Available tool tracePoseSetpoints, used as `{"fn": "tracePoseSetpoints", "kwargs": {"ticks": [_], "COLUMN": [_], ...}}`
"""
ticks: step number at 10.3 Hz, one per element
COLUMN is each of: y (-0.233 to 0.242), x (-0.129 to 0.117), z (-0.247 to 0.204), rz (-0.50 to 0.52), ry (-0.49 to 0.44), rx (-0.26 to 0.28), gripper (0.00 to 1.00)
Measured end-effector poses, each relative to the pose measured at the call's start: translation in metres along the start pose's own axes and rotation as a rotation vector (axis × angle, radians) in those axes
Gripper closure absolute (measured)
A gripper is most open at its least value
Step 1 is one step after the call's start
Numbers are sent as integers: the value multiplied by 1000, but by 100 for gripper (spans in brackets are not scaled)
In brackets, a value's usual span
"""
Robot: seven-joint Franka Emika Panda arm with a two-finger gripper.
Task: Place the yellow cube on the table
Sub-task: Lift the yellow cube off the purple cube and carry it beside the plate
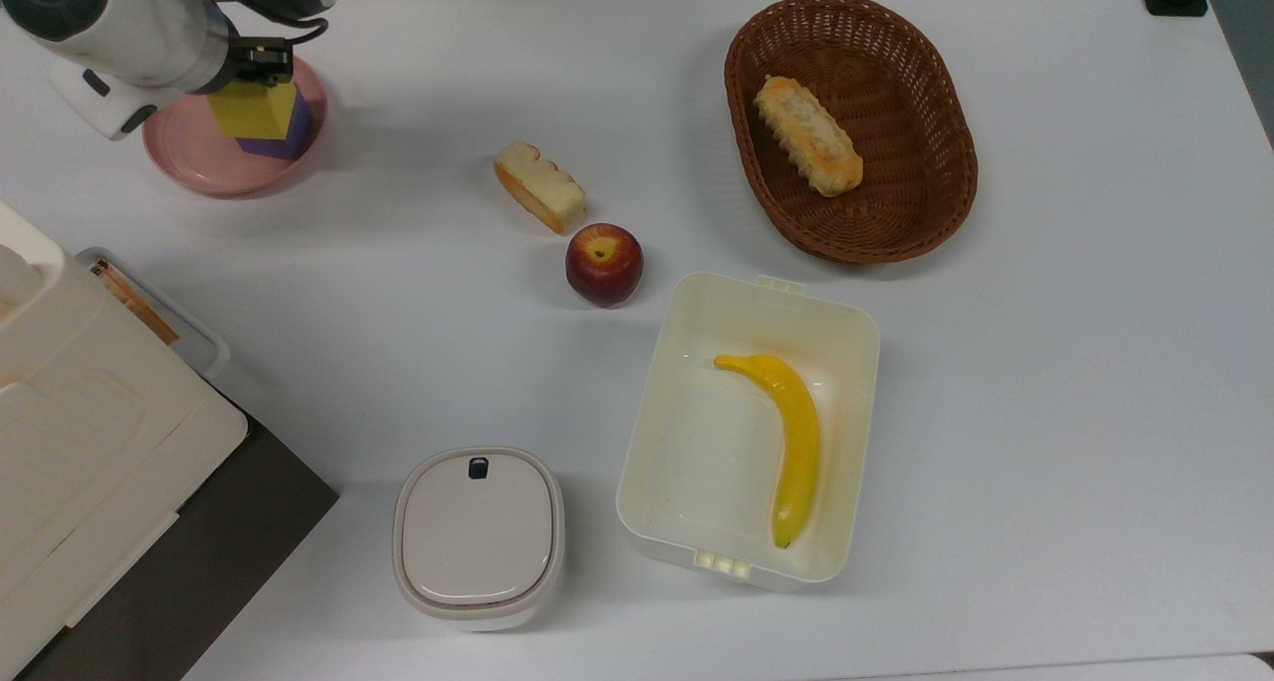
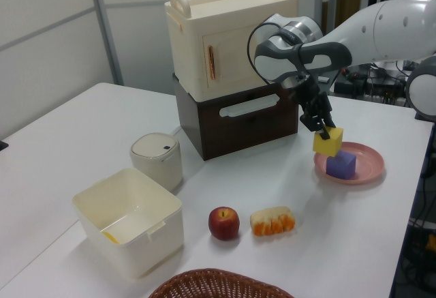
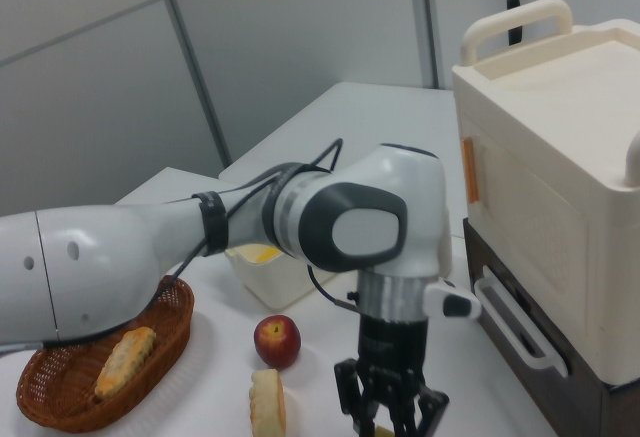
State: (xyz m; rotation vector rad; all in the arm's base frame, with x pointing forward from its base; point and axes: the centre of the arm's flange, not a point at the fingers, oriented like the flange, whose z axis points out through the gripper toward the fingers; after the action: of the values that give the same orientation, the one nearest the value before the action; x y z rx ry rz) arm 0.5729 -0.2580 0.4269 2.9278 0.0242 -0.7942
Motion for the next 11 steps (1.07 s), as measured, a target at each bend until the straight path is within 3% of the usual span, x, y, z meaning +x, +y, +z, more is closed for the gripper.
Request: {"fn": "tracePoseSetpoints", "kwargs": {"ticks": [4, 7, 9, 10, 11], "y": [-74, -106, -120, -128, -139], "x": [29, 53, 70, 78, 85], "z": [-27, -41, -38, -34, -31], "rz": [42, 47, 41, 29, 25], "ry": [68, 233, 284, 285, 291], "rx": [-53, 44, 87, 89, 89], "gripper": [53, 53, 53, 48, 36]}}
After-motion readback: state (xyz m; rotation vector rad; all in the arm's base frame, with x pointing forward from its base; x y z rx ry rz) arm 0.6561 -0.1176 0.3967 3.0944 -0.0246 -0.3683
